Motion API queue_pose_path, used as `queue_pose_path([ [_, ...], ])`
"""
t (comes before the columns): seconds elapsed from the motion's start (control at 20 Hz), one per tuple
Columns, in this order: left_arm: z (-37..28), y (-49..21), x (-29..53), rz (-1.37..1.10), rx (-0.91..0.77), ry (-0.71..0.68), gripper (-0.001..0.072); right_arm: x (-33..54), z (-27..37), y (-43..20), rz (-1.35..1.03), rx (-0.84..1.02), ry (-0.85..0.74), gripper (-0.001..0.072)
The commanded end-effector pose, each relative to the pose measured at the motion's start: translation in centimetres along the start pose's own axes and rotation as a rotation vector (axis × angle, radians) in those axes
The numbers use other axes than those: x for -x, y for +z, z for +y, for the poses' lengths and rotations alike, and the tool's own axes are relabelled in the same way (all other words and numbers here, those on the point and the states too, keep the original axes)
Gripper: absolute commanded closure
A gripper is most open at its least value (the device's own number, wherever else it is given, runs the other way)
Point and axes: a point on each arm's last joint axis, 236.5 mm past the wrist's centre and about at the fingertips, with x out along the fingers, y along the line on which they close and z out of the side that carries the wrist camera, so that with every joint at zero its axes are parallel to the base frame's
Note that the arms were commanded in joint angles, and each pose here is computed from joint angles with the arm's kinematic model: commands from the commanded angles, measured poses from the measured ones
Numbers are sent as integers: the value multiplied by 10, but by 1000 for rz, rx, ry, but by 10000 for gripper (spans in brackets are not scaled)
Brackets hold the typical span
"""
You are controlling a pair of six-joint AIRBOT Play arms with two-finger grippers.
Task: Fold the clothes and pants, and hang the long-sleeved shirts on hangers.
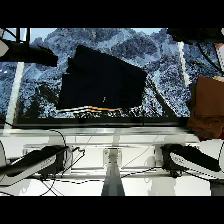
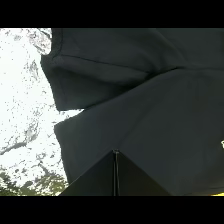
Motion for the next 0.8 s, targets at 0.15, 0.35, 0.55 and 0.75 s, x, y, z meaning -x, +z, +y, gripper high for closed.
queue_pose_path([
  [0.15, 0, 0, 0, -2, 1, 0, 696, 0, 1, 0, 0, 0, 2, 550],
  [0.35, -5, 3, 0, -11, 10, -21, 696, 0, 3, 9, -36, 12, 12, 549],
  [0.55, -6, 3, 0, -11, 12, -25, 696, -5, -17, 6, -12, 267, -74, 552],
  [0.75, 2, -8, 1, 34, -6, 6, 696, -24, -57, -41, 183, 317, -172, 685],
])
